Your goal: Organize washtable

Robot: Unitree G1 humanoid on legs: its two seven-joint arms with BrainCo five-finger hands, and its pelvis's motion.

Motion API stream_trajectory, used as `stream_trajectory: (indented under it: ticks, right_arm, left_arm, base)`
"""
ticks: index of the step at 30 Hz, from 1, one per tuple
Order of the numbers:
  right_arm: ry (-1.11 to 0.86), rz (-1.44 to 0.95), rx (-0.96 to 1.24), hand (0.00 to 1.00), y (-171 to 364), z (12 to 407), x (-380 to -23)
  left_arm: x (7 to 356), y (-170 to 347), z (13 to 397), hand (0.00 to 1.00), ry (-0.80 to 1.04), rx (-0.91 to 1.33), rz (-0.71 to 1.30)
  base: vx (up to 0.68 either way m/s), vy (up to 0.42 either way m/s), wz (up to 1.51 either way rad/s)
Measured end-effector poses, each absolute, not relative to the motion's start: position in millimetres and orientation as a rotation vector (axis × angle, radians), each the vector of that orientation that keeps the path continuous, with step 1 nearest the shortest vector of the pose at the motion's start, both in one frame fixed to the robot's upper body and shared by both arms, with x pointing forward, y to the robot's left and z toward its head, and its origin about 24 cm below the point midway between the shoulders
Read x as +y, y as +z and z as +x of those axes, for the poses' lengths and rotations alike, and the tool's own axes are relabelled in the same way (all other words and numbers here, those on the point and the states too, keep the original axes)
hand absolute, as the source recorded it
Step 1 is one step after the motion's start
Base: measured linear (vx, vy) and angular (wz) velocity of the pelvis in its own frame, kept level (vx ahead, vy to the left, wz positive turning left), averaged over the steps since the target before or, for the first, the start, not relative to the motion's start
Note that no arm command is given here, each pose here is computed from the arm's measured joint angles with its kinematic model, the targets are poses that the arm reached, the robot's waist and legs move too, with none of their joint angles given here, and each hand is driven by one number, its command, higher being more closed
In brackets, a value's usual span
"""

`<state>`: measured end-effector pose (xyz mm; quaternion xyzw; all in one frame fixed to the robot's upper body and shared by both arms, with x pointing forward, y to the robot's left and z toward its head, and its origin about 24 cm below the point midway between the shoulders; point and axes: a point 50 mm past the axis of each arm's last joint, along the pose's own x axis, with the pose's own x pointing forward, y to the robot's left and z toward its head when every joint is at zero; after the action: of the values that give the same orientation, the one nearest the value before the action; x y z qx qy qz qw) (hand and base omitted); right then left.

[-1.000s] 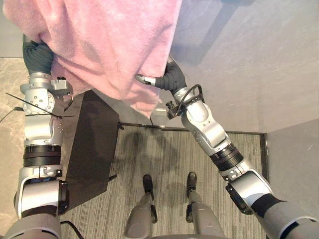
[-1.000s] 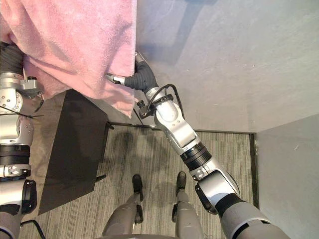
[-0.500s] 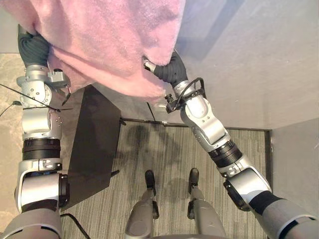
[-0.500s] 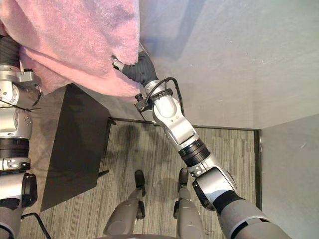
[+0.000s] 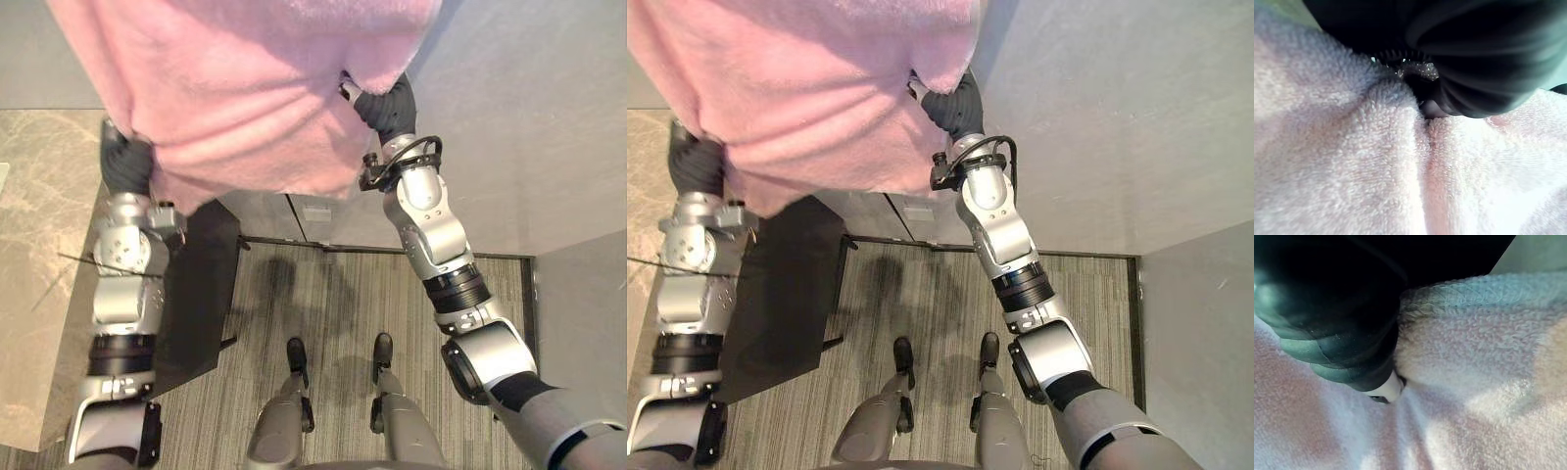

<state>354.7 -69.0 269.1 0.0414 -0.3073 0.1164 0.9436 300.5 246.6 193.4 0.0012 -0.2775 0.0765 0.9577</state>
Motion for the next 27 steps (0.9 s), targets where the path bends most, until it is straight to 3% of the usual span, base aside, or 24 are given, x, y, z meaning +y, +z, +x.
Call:
stream_trajectory:
  ticks: [9, 21, 22, 23, 24, 27]
  right_arm:
    - [0.238, 0.122, -0.65, 1.0, 281, 355, -72]
    - [0.23, 0.116, -0.629, 1.0, 274, 355, -74]
    - [0.228, 0.117, -0.622, 0.0, 271, 355, -75]
    - [0.224, 0.118, -0.612, 0.0, 267, 356, -76]
    - [0.222, 0.119, -0.604, 0.0, 265, 356, -77]
    - [0.213, 0.127, -0.579, 0.0, 255, 356, -83]
  left_arm:
    - [225, 178, 302, 1.0, 0.102, -0.532, -0.07]
    - [229, 174, 314, 1.0, 0.173, -0.497, -0.111]
    - [231, 176, 315, 1.0, 0.183, -0.503, -0.115]
    - [234, 180, 316, 1.0, 0.202, -0.514, -0.122]
    - [239, 183, 317, 0.0, 0.226, -0.522, -0.129]
    - [249, 189, 318, 0.0, 0.276, -0.535, -0.13]
  base:
    - [-0.01, -0.001, -0.04]
    - [0.0, 0.0, 0.0]
    - [0.0, 0.0, 0.0]
    - [0.0, 0.0, 0.0]
    - [0.0, 0.0, 0.0]
    - [0.02, 0.025, 0.1]
